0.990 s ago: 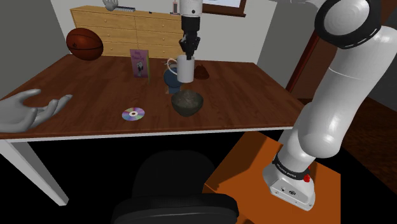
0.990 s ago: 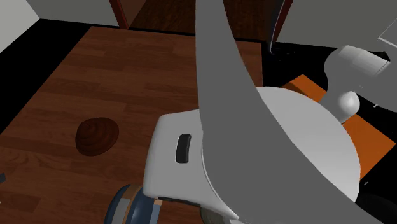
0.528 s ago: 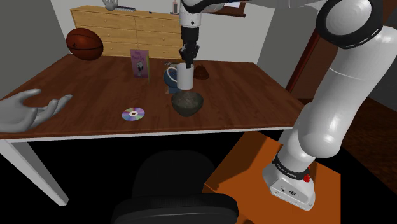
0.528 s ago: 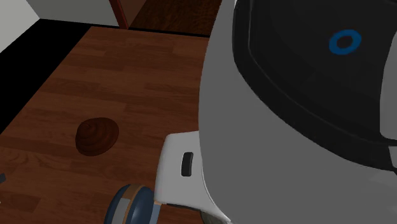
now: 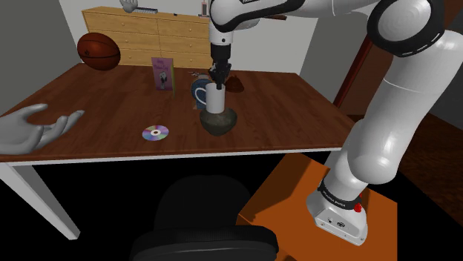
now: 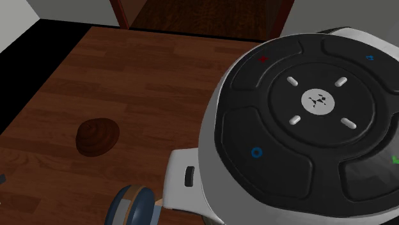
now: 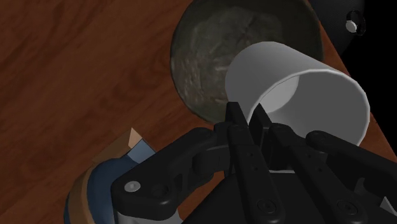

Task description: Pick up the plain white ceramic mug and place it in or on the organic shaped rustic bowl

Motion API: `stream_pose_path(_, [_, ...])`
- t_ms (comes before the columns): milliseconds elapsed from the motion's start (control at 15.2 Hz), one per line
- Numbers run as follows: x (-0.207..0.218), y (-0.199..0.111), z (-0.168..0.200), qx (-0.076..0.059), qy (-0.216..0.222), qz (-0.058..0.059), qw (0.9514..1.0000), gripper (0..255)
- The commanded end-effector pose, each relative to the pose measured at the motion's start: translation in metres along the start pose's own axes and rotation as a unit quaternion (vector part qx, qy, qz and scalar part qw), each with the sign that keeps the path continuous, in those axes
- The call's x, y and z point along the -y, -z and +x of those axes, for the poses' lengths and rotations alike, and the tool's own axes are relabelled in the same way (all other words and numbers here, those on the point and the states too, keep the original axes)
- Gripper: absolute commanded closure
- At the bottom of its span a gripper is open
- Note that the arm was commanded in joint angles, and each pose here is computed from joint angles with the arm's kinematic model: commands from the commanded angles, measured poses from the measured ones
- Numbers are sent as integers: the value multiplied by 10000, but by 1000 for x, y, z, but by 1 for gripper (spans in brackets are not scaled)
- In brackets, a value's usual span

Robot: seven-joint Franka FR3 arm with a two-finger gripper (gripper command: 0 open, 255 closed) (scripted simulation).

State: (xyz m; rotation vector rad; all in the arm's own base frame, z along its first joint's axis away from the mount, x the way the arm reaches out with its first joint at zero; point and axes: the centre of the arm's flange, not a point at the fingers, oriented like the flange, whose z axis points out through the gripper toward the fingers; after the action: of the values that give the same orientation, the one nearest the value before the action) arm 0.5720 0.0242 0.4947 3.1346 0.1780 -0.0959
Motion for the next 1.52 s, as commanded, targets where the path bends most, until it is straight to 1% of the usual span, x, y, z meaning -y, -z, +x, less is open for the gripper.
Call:
stream_pose_path(0, [0, -11, 1, -4, 0, 0, 10000, 255])
stream_pose_path(132, [0, -22, 1, -4, 0, 0, 10000, 255])
stream_pose_path(660, [0, -22, 1, -4, 0, 0, 10000, 255])
stream_pose_path(726, [0, -22, 1, -4, 0, 0, 10000, 0])
stream_pose_path(1056, [0, -22, 1, -4, 0, 0, 10000, 0])
stream_pose_path(1320, [0, 28, 1, -4, 0, 0, 10000, 0])
stream_pose_path(1452, [0, 28, 1, -4, 0, 0, 10000, 0])
